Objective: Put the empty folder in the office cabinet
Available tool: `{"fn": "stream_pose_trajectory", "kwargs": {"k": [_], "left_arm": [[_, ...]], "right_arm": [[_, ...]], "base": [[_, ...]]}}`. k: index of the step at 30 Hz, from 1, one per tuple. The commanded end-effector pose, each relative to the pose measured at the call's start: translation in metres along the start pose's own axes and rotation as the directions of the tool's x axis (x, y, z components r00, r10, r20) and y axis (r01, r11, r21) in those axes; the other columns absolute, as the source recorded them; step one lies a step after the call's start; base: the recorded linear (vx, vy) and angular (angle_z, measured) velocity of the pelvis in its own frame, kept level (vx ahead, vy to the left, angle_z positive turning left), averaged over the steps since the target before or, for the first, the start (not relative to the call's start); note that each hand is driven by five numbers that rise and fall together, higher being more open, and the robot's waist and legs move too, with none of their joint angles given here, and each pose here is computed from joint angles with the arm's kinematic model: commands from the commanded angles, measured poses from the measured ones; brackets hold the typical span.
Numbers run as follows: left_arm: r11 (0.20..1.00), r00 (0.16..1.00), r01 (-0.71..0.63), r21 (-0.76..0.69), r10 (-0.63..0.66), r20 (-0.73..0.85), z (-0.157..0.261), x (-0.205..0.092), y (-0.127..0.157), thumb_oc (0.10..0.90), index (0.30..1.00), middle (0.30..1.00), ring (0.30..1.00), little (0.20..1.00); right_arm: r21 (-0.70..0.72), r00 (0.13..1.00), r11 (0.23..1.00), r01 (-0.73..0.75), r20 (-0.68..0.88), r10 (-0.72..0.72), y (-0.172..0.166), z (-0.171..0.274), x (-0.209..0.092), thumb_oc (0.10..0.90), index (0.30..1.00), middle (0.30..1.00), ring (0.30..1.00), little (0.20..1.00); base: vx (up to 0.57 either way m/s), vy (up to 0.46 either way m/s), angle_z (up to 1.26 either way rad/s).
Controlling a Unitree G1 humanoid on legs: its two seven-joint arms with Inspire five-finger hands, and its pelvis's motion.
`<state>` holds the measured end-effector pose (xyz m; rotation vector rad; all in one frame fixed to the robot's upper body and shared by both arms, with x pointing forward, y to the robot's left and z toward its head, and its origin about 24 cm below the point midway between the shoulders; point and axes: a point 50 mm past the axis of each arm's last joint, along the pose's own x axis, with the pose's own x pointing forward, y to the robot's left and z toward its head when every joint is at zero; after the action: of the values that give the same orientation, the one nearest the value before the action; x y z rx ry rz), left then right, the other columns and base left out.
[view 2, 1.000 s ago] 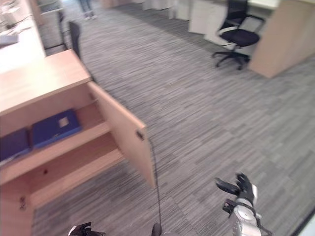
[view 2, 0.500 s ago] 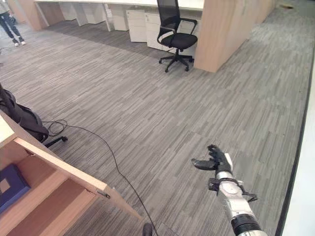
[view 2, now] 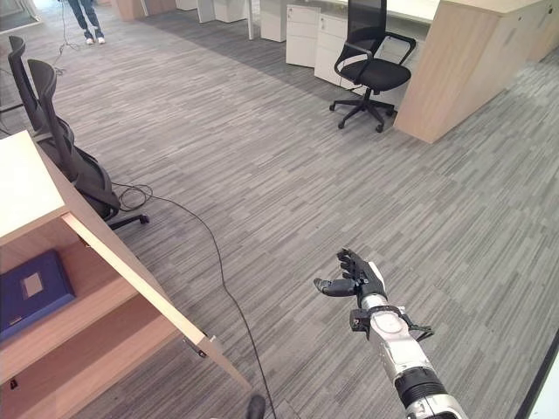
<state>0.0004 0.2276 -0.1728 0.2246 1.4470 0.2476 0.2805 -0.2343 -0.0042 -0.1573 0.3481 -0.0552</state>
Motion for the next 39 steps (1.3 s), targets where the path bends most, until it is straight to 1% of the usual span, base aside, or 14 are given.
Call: {"fn": "stream_pose_trajectory", "kwargs": {"k": [1,3,5,9,14,15,17,19,20,21,26,32,35,39], "left_arm": [[0.998,0.999,-0.036,0.046,0.034,0.026,0.014,0.003,0.018,0.800,0.900,0.900,0.900,0.900],[0.998,0.999,-0.032,0.051,0.030,0.031,0.015,0.003,0.018,0.800,0.900,0.900,0.900,0.900],[0.998,0.998,-0.022,0.056,0.019,0.055,0.021,0.003,0.016,0.800,0.900,0.900,0.900,0.900],[0.999,0.997,-0.030,0.044,0.026,0.073,0.029,0.004,0.017,0.800,0.900,0.900,0.900,0.900],[0.999,0.998,-0.038,0.035,0.036,0.056,0.025,0.004,0.018,0.800,0.900,0.900,0.900,0.900],[0.998,0.998,-0.042,0.035,0.041,0.038,0.021,0.004,0.019,0.800,0.900,0.900,0.900,0.900],[0.998,0.998,-0.044,0.037,0.043,0.038,0.021,0.004,0.019,0.800,0.900,0.900,0.900,0.900],[0.998,0.998,-0.046,0.040,0.045,0.036,0.020,0.004,0.019,0.800,0.900,0.900,0.900,0.900],[0.998,0.998,-0.046,0.040,0.045,0.036,0.020,0.004,0.019,0.800,0.900,0.900,0.900,0.900],[0.998,0.998,-0.053,0.037,0.051,0.045,0.023,0.004,0.020,0.800,0.900,0.900,0.900,0.900],[0.997,0.996,-0.068,0.026,0.066,0.065,0.030,0.004,0.022,0.800,0.900,0.900,0.900,0.900],[0.997,0.995,-0.070,0.016,0.068,0.079,0.034,0.004,0.023,0.800,0.900,0.900,0.900,0.900],[0.997,0.985,-0.071,-0.008,0.071,0.154,0.060,0.003,0.019,0.800,0.900,0.900,0.900,0.900],[0.998,0.986,-0.059,-0.024,0.062,0.158,0.059,0.003,0.017,0.800,0.900,0.900,0.900,0.900]], "right_arm": [[-0.035,0.976,0.996,-0.086,0.198,0.091,0.015,0.042,0.002,0.800,0.900,0.900,0.900,0.900],[-0.052,0.968,0.988,-0.147,0.198,0.154,0.027,0.042,0.000,0.800,0.900,0.900,0.900,0.900],[-0.053,0.940,0.963,-0.263,0.209,0.268,0.052,0.044,-0.004,0.800,0.900,0.900,0.900,0.900],[-0.001,0.844,0.874,-0.485,0.259,0.469,0.104,0.054,-0.017,0.800,0.900,0.900,0.900,0.900],[0.035,0.795,0.821,-0.569,0.279,0.539,0.129,0.058,-0.023,0.800,0.900,0.900,0.900,0.900],[0.040,0.736,0.761,-0.647,0.294,0.610,0.155,0.065,-0.028,0.800,0.900,0.900,0.900,0.900],[0.038,0.721,0.747,-0.663,0.300,0.624,0.161,0.068,-0.029,0.800,0.900,0.900,0.900,0.900],[0.025,0.642,0.671,-0.741,0.318,0.698,0.187,0.077,-0.039,0.800,0.900,0.900,0.900,0.900],[0.025,0.642,0.670,-0.742,0.318,0.698,0.187,0.077,-0.039,0.800,0.900,0.900,0.900,0.900],[0.017,0.610,0.639,-0.769,0.319,0.725,0.198,0.079,-0.043,0.800,0.900,0.900,0.900,0.900],[-0.018,0.549,0.586,-0.810,0.325,0.770,0.211,0.085,-0.051,0.800,0.900,0.900,0.900,0.900],[-0.029,0.515,0.555,-0.831,0.337,0.788,0.218,0.091,-0.055,0.800,0.900,0.900,0.900,0.900],[-0.061,0.519,0.573,-0.817,0.353,0.778,0.213,0.098,-0.052,0.800,0.900,0.900,0.900,0.900],[-0.096,0.520,0.574,-0.813,0.322,0.791,0.214,0.096,-0.051,0.800,0.900,0.900,0.900,0.900]], "base": [[-0.01,-0.006,0.10],[-0.01,-0.009,0.15],[-0.02,-0.024,0.10],[-0.04,-0.057,0.19],[-0.03,-0.067,0.26],[-0.04,-0.078,0.25],[-0.04,-0.084,0.20],[-0.04,-0.114,0.32],[-0.05,-0.130,0.47],[-0.03,-0.070,0.47],[-0.04,-0.115,0.32],[-0.05,-0.122,0.41],[-0.18,-0.093,0.44],[-0.11,-0.026,0.67]]}}
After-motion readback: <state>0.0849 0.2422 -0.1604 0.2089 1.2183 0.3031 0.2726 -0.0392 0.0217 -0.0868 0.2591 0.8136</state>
